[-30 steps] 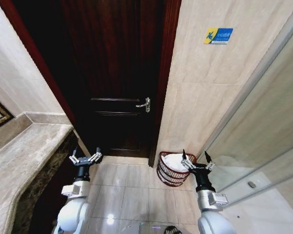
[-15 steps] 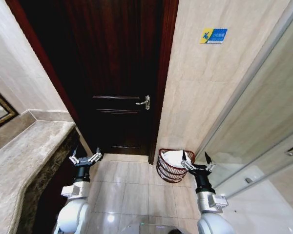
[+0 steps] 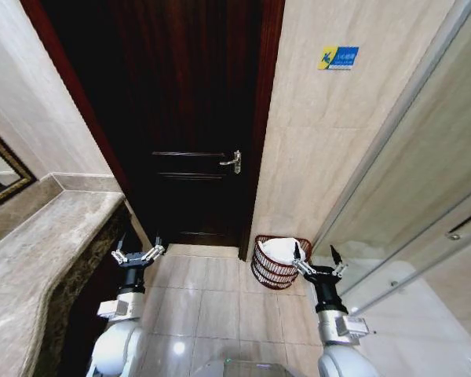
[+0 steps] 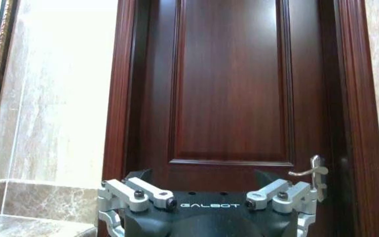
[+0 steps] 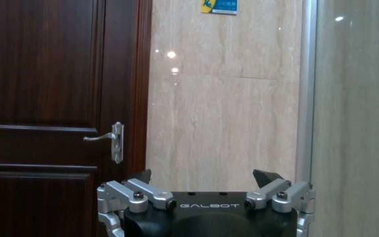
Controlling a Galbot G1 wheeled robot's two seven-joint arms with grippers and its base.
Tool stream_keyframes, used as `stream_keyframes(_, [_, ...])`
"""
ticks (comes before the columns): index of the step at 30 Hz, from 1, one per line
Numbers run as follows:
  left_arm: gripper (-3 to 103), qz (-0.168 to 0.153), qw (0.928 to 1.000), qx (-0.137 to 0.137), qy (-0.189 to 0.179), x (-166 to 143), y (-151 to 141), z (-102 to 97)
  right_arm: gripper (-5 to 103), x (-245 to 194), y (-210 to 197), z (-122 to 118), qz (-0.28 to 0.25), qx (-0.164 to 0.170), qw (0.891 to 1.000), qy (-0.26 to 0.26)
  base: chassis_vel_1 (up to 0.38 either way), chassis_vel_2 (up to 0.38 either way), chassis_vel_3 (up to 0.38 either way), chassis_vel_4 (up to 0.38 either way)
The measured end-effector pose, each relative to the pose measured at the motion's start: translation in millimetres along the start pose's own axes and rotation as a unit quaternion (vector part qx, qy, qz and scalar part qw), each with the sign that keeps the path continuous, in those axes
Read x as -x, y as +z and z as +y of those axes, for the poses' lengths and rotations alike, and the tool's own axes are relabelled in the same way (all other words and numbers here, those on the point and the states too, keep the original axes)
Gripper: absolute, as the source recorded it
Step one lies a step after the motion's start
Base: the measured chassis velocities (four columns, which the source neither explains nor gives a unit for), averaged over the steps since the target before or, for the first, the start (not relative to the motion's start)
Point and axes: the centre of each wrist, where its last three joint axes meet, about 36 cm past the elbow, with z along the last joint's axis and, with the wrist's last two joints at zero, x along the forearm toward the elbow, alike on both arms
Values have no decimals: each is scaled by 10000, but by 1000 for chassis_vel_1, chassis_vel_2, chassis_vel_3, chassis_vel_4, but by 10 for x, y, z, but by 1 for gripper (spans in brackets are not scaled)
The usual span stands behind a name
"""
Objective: Discard the used towel into the hamper.
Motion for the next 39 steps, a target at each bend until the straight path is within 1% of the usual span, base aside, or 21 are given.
stream_keyframes(10, [100, 4, 9999, -16, 115, 14, -66, 33, 100, -2, -26, -7, -7, -3, 10000, -12, 51, -59, -53, 59])
stream_keyframes(18, [100, 113, 9999, -67, 65, -53, -39, 15, 100, -1, -52, 12, 85, -36, 9999, -97, 53, -54, -51, 64])
stream_keyframes(21, [100, 185, 9998, -108, -18, -121, 3, 1, 100, -2, -54, 40, 119, -44, 9998, -164, 51, -59, -57, 46])
stream_keyframes(27, [100, 250, 9996, -102, -57, -169, 12, 15, 100, -15, -67, 67, 129, -56, 9996, -263, 54, -57, -63, 56])
stream_keyframes(32, [100, 302, 9995, -80, -69, -199, 14, 32, 100, -16, -31, 55, 162, -101, 9994, -288, 64, -48, -74, 62])
stream_keyframes(39, [100, 361, 9992, -118, -144, -244, 35, 21, 100, -50, -3, 26, 183, -128, 9994, -278, 65, -53, -48, 54])
